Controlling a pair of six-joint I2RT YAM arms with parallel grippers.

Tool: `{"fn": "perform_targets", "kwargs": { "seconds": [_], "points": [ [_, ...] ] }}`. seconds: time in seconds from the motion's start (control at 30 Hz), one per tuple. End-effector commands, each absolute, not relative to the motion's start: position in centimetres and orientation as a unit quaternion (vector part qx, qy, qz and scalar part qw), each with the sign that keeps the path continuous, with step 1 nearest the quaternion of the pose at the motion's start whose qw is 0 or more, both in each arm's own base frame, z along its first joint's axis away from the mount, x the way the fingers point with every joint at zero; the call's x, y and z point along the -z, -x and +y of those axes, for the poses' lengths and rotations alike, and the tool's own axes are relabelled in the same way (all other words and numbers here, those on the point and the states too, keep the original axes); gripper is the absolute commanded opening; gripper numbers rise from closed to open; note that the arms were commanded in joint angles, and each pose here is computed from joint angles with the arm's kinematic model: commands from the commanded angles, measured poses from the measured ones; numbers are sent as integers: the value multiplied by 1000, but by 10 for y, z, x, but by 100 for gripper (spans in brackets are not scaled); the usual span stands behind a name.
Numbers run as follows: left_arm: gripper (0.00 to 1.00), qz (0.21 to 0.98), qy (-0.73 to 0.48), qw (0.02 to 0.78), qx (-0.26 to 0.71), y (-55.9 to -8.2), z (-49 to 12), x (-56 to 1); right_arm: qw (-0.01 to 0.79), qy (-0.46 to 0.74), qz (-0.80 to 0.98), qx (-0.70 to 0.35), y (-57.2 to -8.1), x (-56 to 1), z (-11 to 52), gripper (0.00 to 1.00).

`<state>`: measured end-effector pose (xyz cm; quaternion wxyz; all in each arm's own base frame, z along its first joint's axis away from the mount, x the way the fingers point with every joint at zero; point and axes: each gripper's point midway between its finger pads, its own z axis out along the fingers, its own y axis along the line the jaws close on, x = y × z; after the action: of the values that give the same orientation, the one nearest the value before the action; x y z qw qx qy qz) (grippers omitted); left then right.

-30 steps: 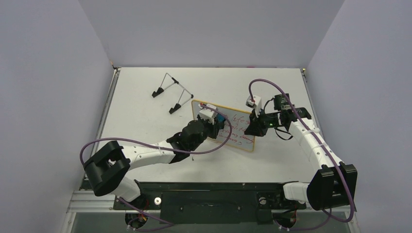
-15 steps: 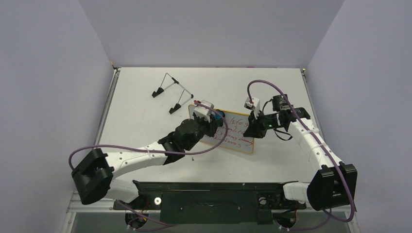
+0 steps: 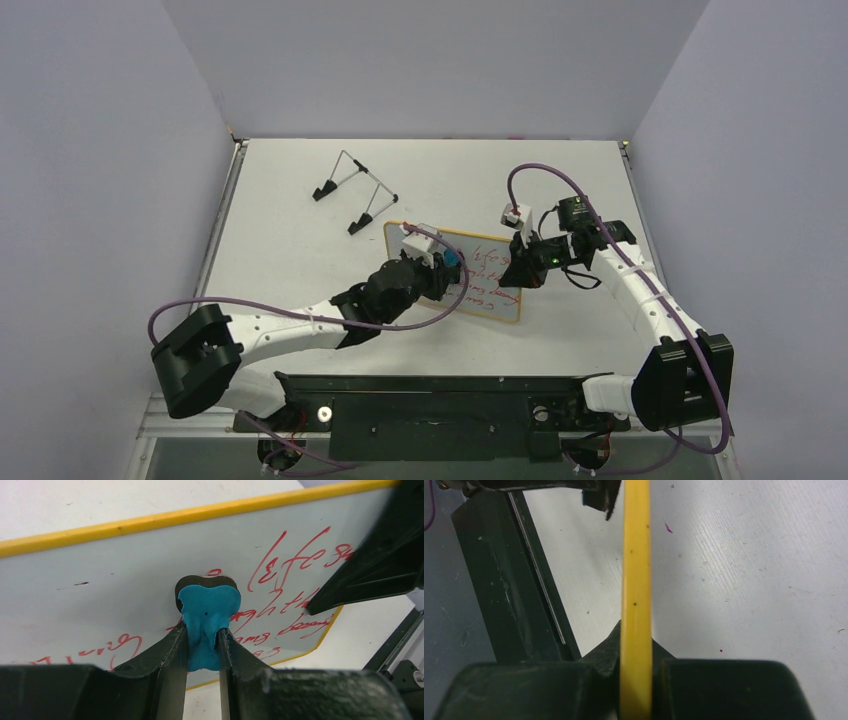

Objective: Erase the whiteboard
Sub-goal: Erase the center of the board with the whiteboard.

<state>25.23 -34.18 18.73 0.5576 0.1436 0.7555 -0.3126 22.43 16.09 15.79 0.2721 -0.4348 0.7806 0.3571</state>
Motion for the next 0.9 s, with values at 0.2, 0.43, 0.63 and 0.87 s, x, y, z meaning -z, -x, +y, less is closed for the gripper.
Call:
{"fn": "perform_targets", "kwargs": {
  "seconds": [0.2,0.43,0.63,0.87],
  "points": [
    [0,730,-101,607,296,-284,-363,-239,251,436,791,-347,-218,-151,155,0],
    [0,731,-94,614,284,-286,-360,-244,252,437,790,-348,-218,-152,156,0],
    [0,771,-102,560,284,-267,-359,-185,252,436,790,-348,-217,-152,156,0],
    [0,769,-110,561,287,-255,-359,-192,250,436,791,-349,-217,-151,156,0]
  ]
}}
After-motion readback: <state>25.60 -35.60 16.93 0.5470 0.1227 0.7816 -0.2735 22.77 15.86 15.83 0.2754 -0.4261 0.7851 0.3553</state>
